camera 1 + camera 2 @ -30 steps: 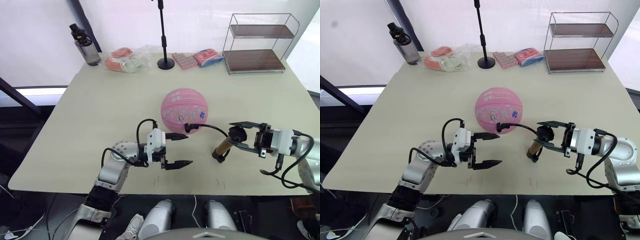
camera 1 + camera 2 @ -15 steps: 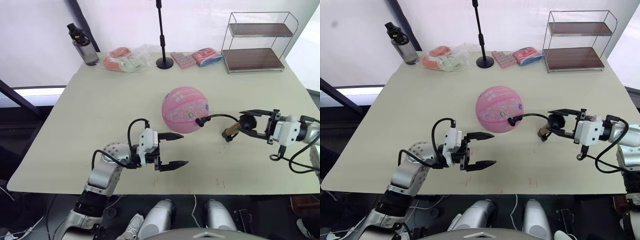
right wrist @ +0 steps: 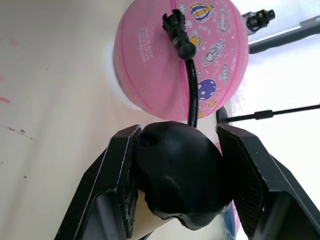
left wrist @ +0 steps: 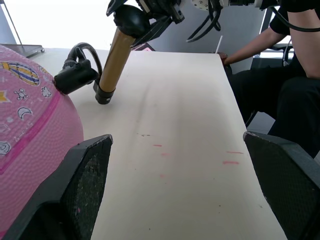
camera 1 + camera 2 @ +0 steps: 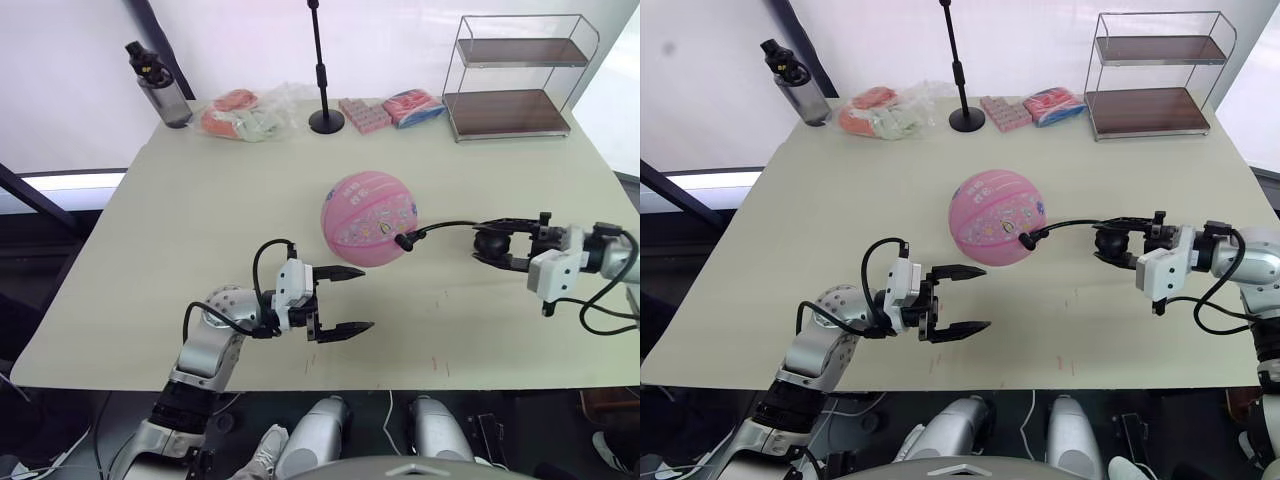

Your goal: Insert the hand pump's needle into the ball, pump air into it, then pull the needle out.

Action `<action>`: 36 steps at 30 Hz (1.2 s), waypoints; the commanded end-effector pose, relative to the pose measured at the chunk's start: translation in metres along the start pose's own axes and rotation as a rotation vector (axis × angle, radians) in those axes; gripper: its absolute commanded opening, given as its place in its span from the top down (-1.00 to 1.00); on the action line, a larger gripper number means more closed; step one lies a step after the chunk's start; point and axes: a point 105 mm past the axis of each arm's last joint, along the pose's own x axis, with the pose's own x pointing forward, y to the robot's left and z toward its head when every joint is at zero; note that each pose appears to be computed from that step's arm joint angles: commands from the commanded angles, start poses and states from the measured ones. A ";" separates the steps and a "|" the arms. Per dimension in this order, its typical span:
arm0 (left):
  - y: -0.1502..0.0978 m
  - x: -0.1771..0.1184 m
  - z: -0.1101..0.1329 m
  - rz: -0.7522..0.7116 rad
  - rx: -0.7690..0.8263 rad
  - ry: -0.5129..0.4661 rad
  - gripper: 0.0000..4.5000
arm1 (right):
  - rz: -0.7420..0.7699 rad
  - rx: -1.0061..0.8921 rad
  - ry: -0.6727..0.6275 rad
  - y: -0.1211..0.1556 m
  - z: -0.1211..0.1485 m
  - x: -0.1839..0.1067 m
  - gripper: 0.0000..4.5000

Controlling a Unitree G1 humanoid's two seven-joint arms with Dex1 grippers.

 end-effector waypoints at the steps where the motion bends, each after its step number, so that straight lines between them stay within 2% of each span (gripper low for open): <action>1: 0.004 -0.002 0.011 0.000 0.048 -0.022 -0.98 | 0.014 -0.001 -0.099 0.016 0.023 0.019 0.07; 7: 0.006 -0.006 0.012 -0.006 0.060 -0.013 -0.98 | 0.050 0.054 -0.217 0.033 0.053 0.043 0.07; 14: 0.006 -0.007 0.012 -0.014 0.066 -0.011 -0.98 | 0.049 0.136 -0.246 0.043 0.060 0.055 0.07; 15: 0.005 -0.008 0.011 -0.014 0.066 -0.010 -1.00 | 0.055 0.150 -0.246 0.045 0.060 0.055 -0.29; 16: 0.005 -0.009 0.011 -0.015 0.066 -0.010 -1.00 | 0.061 0.164 -0.245 0.047 0.059 0.055 -0.40; 18: 0.004 -0.010 0.010 -0.016 0.066 -0.008 -1.00 | 0.074 0.182 -0.240 0.050 0.058 0.053 -0.86; 19: 0.004 -0.011 0.010 -0.016 0.066 -0.008 -1.00 | 0.080 0.189 -0.237 0.051 0.058 0.052 -0.96; 28: 0.001 -0.015 0.010 -0.022 0.067 0.001 -1.00 | 0.080 0.244 -0.276 0.057 0.064 0.043 -0.96; 36: 0.003 -0.018 0.015 -0.018 0.065 0.004 -1.00 | -0.021 0.384 -0.352 0.047 0.076 0.024 -0.96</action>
